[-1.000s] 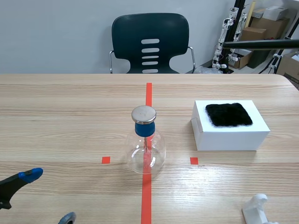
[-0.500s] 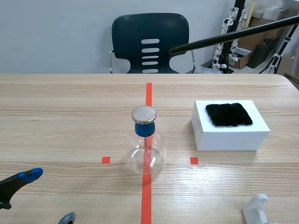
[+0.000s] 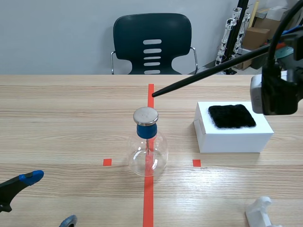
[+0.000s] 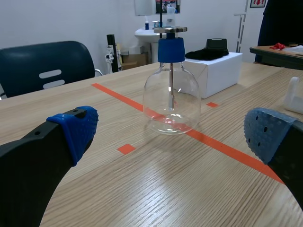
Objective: Do the electroscope experiment. move the rod toward and away from the electroscope
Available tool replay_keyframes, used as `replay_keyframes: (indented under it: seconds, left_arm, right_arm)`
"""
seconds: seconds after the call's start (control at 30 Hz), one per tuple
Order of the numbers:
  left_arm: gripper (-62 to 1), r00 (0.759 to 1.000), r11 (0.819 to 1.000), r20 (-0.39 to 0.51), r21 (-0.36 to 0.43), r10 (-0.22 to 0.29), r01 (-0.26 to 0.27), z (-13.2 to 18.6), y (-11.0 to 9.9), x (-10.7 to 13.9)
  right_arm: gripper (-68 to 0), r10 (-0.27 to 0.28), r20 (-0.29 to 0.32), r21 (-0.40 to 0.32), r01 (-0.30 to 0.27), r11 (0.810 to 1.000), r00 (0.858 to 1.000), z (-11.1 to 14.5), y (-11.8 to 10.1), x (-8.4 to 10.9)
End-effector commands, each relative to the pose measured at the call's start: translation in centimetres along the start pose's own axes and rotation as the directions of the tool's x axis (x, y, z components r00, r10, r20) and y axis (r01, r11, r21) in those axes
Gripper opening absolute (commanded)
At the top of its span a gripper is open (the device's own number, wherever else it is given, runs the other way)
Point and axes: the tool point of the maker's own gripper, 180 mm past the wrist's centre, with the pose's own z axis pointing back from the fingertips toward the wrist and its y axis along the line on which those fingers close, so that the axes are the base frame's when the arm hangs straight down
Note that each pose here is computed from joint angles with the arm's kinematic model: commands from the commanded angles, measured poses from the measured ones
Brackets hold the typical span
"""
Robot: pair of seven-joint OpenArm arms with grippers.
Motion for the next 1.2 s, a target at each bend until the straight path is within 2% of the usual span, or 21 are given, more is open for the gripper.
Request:
replay_keyframes:
  seconds: [0.0, 0.3, 0.77, 0.87, 1.0, 1.17]
  left_arm:
    - [1.4, 0.999, 1.0, 0.031, 0.0, -0.012, 0.012, -0.2, 0.4, 0.7]
    - [1.4, 0.999, 1.0, 0.031, 0.0, -0.012, 0.012, -0.2, 0.4, 0.7]
    - [1.4, 0.999, 1.0, 0.031, 0.0, -0.012, 0.012, -0.2, 0.4, 0.7]
    - [1.4, 0.999, 1.0, 0.031, 0.0, -0.012, 0.012, -0.2, 0.4, 0.7]
    - [1.4, 0.999, 1.0, 0.031, 0.0, -0.012, 0.012, -0.2, 0.4, 0.7]
    - [1.4, 0.999, 1.0, 0.031, 0.0, -0.012, 0.012, -0.2, 0.4, 0.7]
  right_arm:
    - [-66.2, 0.019, -0.031, -0.04, -0.02, 0.999, 0.999, -0.3, -1.1, -0.8]
    - [-66.2, 0.035, -0.028, -0.003, -0.035, 0.999, 0.999, -0.9, -0.1, -0.2]
    - [-66.2, 0.032, -0.018, 0.0, -0.032, 0.999, 0.999, -0.9, 0.0, 0.1]
    - [-66.2, -0.006, -0.027, -0.019, 0.006, 1.0, 1.0, -0.9, -0.5, -0.4]
    - [-66.2, -0.066, -0.053, -0.061, 0.063, 0.996, 0.996, -0.4, -1.3, -2.0]
    - [-66.2, -0.18, -0.076, -0.064, 0.175, 0.982, 0.981, 1.2, -1.2, -5.1]
